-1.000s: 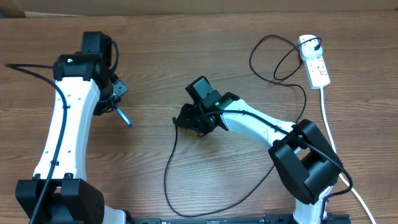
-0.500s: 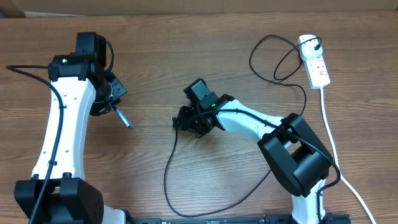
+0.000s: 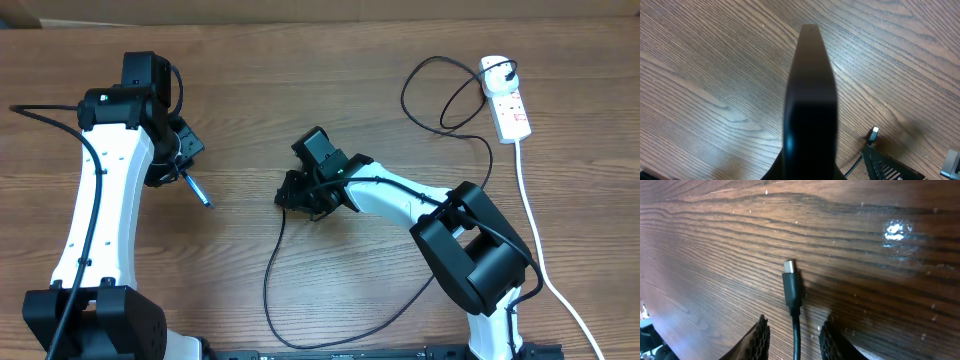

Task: Plug charger to phone and switch on socket
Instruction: 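Lower the right gripper and grasp the black cable near its USB-C plug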

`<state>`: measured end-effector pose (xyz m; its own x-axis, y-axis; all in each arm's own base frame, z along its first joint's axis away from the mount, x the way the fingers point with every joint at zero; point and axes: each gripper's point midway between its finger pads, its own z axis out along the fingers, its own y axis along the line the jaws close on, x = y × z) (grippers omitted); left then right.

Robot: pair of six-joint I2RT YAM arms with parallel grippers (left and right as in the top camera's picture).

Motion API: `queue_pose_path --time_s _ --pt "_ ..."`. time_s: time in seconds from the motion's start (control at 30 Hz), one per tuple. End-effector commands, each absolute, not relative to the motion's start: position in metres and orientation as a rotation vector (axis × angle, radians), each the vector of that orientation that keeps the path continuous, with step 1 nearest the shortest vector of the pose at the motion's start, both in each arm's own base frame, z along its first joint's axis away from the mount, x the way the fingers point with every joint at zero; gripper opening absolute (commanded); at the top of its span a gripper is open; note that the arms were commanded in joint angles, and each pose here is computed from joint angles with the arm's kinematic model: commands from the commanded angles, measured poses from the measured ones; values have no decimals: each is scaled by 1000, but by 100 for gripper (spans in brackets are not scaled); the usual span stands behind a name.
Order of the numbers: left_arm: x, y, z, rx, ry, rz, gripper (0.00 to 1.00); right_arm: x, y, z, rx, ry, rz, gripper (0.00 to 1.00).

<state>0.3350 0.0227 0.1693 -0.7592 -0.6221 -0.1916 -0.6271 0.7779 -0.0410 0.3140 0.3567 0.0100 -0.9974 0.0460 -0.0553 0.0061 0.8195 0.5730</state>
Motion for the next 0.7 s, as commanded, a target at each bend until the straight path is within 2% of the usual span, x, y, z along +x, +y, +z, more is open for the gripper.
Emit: queue_pose_path --time_s 0.0,0.67 --pt "336 22 173 -963 2775 23 4 310 357 1 30 2952 911 30" --pt "336 21 174 -962 2775 11 4 310 368 2 -11 2910 907 28"
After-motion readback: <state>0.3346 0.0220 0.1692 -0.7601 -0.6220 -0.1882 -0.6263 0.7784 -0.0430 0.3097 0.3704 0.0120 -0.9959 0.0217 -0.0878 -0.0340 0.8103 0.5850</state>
